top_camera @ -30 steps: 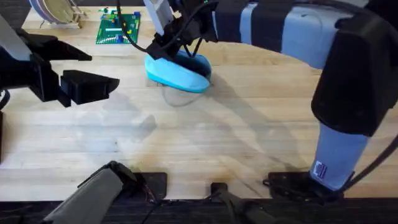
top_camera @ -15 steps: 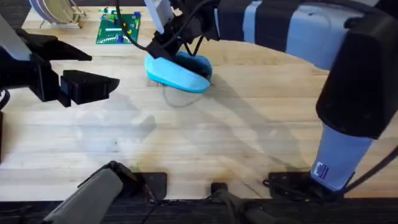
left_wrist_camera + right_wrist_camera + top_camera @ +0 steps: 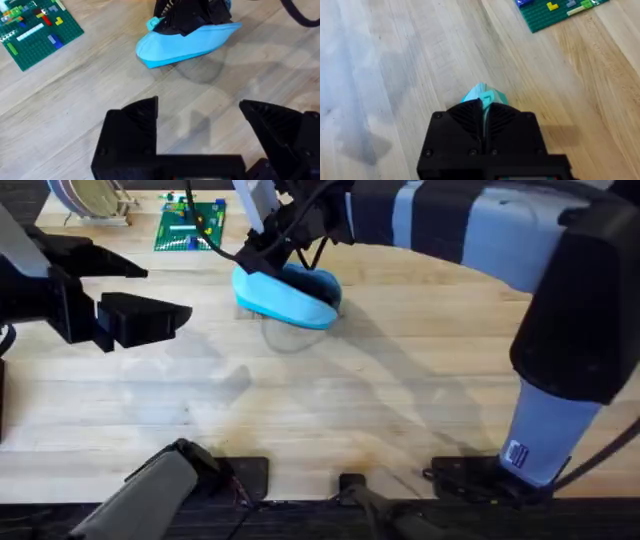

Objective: Unzip the bag, pick up the pens from the table one at a time and place them inside, then zip the bag closed.

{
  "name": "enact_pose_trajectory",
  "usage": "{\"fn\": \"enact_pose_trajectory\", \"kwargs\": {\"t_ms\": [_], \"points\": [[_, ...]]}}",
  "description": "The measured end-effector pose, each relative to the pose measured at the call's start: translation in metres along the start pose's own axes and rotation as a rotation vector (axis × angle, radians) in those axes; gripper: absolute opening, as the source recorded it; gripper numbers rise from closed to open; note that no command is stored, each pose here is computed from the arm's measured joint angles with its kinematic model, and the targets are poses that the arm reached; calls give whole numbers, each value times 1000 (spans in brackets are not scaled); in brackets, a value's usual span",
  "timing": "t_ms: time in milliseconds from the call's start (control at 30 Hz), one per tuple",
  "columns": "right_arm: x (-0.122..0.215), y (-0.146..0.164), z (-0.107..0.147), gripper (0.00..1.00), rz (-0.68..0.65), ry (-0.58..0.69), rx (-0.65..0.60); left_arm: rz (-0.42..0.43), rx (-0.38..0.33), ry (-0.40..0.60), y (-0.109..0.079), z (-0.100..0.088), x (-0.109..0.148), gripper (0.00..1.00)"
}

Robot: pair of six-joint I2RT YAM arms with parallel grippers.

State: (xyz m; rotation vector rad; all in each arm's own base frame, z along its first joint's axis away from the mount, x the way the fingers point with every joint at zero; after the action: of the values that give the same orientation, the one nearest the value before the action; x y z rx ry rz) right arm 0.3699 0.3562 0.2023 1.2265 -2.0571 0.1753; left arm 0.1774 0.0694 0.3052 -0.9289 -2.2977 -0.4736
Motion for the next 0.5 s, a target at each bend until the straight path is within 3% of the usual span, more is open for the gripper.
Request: {"fn": "enact_pose_trajectory", "kwargs": {"t_ms": [267, 500], "points": [[2, 0, -1, 31, 2, -1, 0, 29, -3, 2, -6, 1, 0, 992], [31, 6, -16, 31, 27, -39, 9, 80, -16, -15, 2, 6, -7, 992]]}}
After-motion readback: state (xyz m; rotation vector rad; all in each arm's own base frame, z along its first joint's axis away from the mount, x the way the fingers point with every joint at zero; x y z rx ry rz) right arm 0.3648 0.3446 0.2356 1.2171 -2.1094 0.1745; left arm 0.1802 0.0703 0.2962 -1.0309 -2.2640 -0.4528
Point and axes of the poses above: each hand's point on the last joint's axis, 136 mm out from that joint toward the fingers, its own x axis back along the fingers, its own y axis along the line the jaws close on, z = x × y, the point moved 9 cm from there along x, back along the fingers, and after that the axes turned 14 degrees about -x, right-handed, at the moved point
